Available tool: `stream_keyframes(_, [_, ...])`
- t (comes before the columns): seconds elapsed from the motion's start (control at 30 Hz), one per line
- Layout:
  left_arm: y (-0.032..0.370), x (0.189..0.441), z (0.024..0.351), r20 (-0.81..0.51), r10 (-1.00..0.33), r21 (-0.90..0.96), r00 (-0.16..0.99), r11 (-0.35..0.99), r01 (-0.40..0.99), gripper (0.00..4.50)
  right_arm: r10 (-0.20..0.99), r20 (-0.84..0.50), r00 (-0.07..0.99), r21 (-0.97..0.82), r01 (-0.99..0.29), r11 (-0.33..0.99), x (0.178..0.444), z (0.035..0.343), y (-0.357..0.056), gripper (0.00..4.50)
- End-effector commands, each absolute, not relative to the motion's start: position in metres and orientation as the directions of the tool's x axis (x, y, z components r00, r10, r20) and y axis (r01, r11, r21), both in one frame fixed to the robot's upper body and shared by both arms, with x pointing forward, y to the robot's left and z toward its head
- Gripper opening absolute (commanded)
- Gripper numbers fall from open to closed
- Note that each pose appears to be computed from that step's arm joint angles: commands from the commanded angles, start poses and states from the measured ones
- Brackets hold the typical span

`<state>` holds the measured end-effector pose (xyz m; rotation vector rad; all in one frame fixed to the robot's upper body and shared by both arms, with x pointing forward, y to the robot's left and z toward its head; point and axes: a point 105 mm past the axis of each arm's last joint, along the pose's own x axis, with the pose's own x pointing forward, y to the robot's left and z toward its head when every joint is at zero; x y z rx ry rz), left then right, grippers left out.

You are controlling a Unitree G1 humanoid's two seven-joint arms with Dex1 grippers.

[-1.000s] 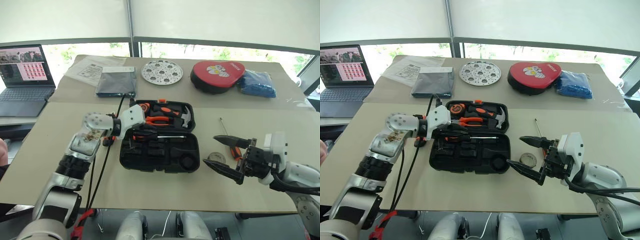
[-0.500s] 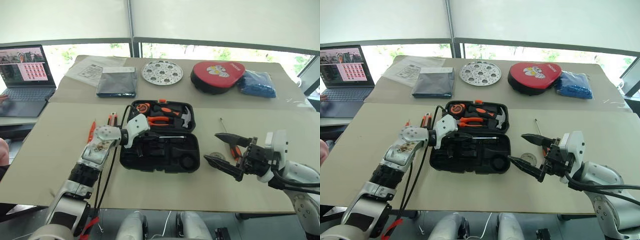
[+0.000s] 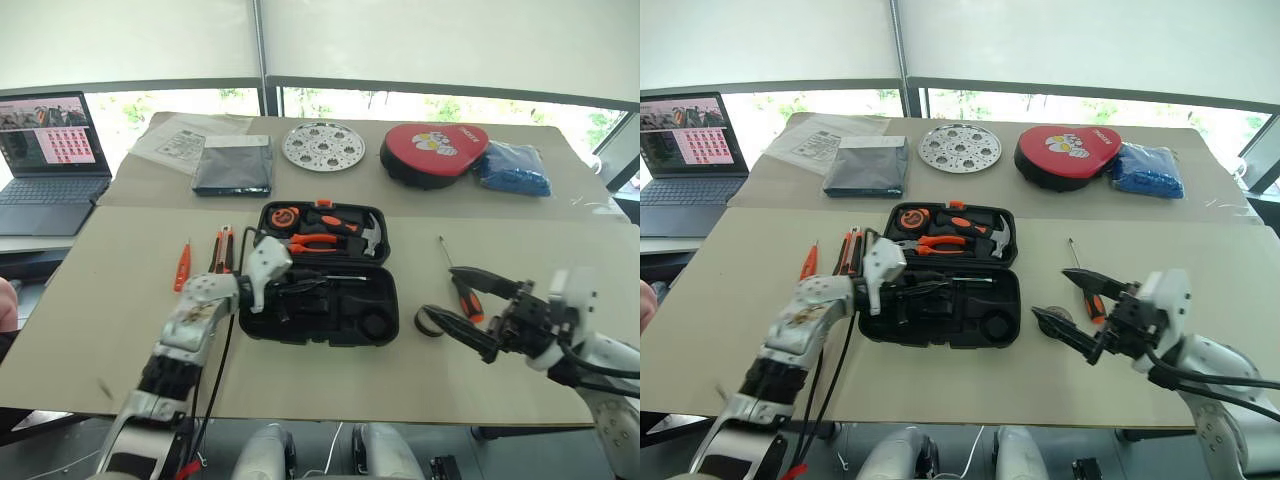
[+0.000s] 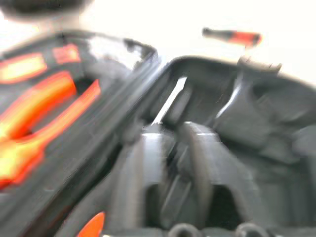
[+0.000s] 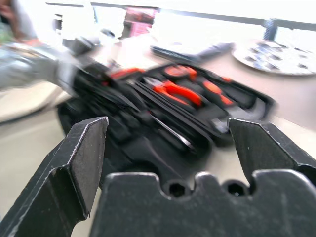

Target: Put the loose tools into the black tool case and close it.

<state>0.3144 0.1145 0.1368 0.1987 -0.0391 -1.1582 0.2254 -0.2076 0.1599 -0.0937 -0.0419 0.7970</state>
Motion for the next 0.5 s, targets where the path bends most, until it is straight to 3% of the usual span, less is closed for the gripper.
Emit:
stream_keyframes(0.03, [0.161,0.293,0.165,-0.033,-0.908,0.259,0.419,0.397,0.881,2.67,0.594,-0.027,0.804,-0.171,-0.589,0.789,0.210,0.153,-0.250,4.50])
stream_keyframes(0.13, [0.183,0.271,0.179,0.050,-0.912,0.268,0.407,0.405,0.874,3.74,0.501,-0.092,0.861,-0.175,-0.509,0.843,0.195,0.134,-0.276,4.50])
stream_keyframes(0.2, [0.190,0.251,0.176,0.029,-0.925,0.276,0.378,0.371,0.887,4.43,0.457,-0.133,0.879,-0.160,-0.474,0.866,0.187,0.122,-0.286,4.50])
stream_keyframes(0.3, [0.196,0.223,0.170,0.000,-0.950,0.281,0.311,0.298,0.912,4.43,0.389,-0.194,0.901,-0.148,-0.419,0.896,0.185,0.112,-0.292,4.50])
stream_keyframes(0.37, [0.198,0.215,0.173,0.019,-0.955,0.263,0.294,0.289,0.921,4.43,0.331,-0.236,0.913,-0.190,-0.378,0.906,0.198,0.112,-0.291,4.50])
stream_keyframes(0.5, [0.195,0.212,0.181,0.059,-0.962,0.259,0.266,0.272,0.927,4.43,0.365,-0.259,0.895,-0.144,-0.409,0.901,0.237,0.130,-0.270,4.50])
